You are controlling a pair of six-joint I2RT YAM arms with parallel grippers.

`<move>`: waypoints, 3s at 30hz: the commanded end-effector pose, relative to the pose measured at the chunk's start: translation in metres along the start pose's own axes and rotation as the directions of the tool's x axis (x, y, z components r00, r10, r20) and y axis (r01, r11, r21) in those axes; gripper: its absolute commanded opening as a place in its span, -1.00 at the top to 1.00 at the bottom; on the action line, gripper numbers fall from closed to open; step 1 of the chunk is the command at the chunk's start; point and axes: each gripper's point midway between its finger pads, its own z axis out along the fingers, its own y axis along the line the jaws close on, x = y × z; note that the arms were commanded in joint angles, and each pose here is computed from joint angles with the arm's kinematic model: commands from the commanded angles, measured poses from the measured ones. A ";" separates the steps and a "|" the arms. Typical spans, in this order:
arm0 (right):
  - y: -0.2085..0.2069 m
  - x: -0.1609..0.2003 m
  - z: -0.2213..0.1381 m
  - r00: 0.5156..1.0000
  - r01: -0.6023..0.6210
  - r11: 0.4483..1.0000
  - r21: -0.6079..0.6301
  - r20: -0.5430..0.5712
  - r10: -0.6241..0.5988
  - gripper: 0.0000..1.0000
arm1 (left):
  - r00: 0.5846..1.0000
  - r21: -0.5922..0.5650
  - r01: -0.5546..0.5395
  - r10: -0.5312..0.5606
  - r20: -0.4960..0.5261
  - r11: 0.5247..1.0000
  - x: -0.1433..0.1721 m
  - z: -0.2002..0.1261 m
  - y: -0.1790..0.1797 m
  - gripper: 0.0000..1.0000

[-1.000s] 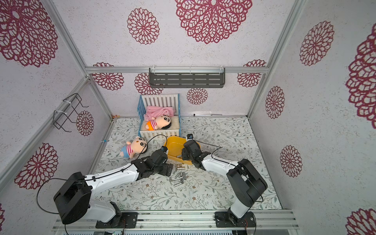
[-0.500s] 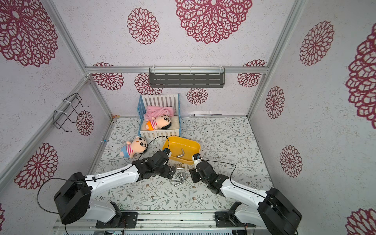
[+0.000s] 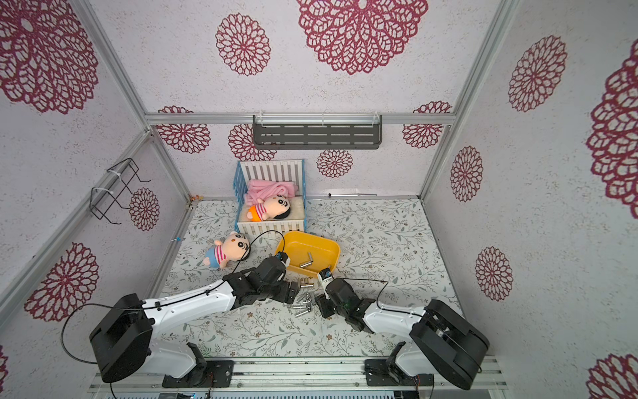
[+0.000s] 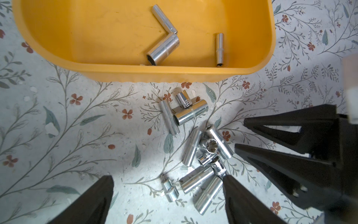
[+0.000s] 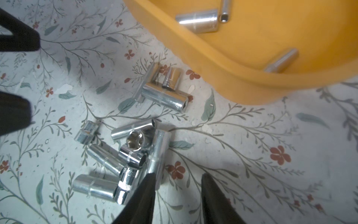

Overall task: Put the screws on the desktop into the storage box
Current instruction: Pick up the screw from the center of the board, then place the screw in the storage box.

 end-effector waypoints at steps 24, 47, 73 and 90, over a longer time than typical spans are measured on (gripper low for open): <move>0.019 -0.020 0.008 0.999 0.040 0.999 -0.011 0.032 -0.040 0.25 | 0.999 -0.031 -0.007 0.008 0.044 0.999 -0.011 0.002 -0.003 -0.89; 0.006 -0.012 0.017 0.998 0.064 0.991 0.120 -0.006 -0.064 0.39 | 1.000 -0.050 -0.010 0.011 0.023 0.999 -0.010 0.006 -0.002 -0.94; 0.027 -0.088 -0.047 0.972 -0.037 0.998 0.044 0.232 0.025 1.00 | 0.975 -0.173 0.077 -0.038 0.221 0.982 -0.034 -0.038 0.031 -0.97; -0.022 -0.185 0.026 0.929 -0.270 0.953 0.140 0.299 0.220 0.98 | 0.959 -0.163 0.112 -0.064 0.276 0.980 -0.037 -0.049 0.035 -0.95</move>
